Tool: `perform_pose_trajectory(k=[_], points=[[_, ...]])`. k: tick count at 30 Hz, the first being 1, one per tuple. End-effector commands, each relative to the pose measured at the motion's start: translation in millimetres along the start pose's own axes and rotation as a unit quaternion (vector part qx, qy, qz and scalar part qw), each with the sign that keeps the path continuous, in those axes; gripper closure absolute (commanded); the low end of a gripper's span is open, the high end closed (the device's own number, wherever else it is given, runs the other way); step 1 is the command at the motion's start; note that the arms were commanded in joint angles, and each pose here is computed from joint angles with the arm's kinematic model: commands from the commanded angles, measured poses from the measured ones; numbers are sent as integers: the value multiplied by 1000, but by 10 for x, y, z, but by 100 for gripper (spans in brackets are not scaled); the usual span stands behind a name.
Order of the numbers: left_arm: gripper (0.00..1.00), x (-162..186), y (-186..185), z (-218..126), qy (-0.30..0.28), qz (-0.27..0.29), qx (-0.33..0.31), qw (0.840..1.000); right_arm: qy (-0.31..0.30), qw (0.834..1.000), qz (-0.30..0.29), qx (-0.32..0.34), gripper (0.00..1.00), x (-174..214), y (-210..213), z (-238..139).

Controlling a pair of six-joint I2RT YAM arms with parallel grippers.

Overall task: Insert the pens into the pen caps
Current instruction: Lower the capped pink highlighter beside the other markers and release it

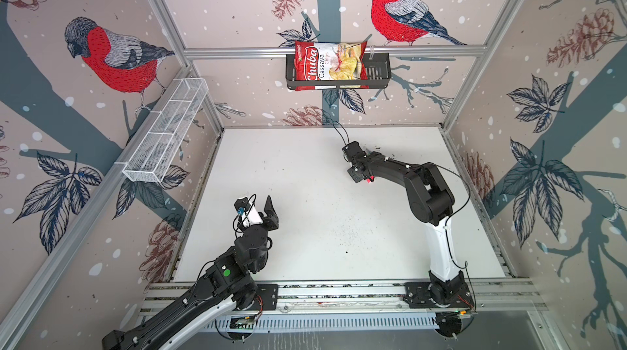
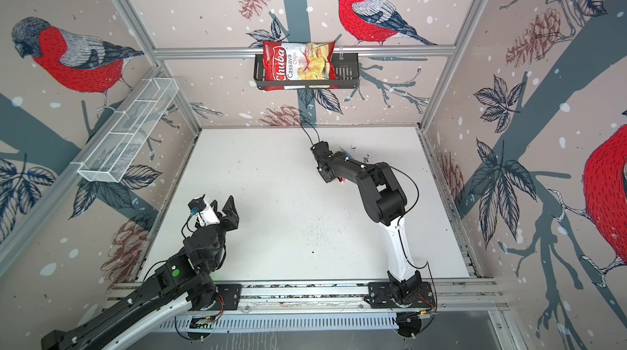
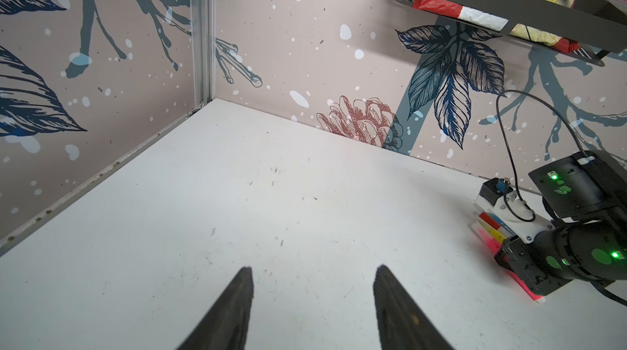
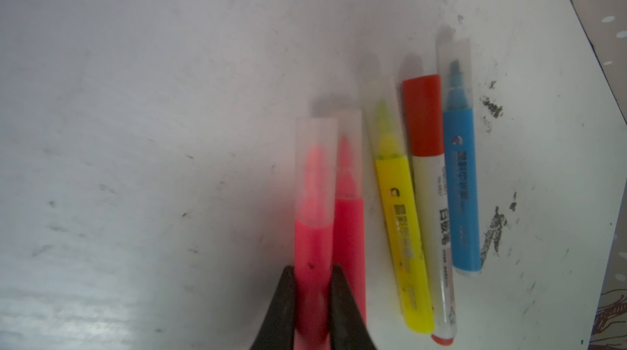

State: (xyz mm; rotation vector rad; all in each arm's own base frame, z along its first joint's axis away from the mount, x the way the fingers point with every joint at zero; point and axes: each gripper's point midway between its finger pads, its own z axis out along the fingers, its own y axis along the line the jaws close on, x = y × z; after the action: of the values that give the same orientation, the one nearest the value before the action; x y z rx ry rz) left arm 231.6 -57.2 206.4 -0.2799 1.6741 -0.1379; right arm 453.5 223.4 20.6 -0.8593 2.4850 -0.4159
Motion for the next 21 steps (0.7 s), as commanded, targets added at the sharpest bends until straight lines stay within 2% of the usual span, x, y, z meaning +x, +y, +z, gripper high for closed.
perform_pose_trajectory(k=[1,6,16,21], points=[[43,-70,-41,-5,-7,-9,8,1000,59,998,-33,-1,84,285,38,53],[43,-112,-53,-13,-11,-11,11,1000,54,998,-42,19,82,232,12,2],[43,-178,-83,-15,-21,-14,16,1000,21,999,-41,25,65,111,40,-273],[43,-171,-77,-9,-21,-10,12,1000,-7,1000,-21,17,62,25,-19,-492]])
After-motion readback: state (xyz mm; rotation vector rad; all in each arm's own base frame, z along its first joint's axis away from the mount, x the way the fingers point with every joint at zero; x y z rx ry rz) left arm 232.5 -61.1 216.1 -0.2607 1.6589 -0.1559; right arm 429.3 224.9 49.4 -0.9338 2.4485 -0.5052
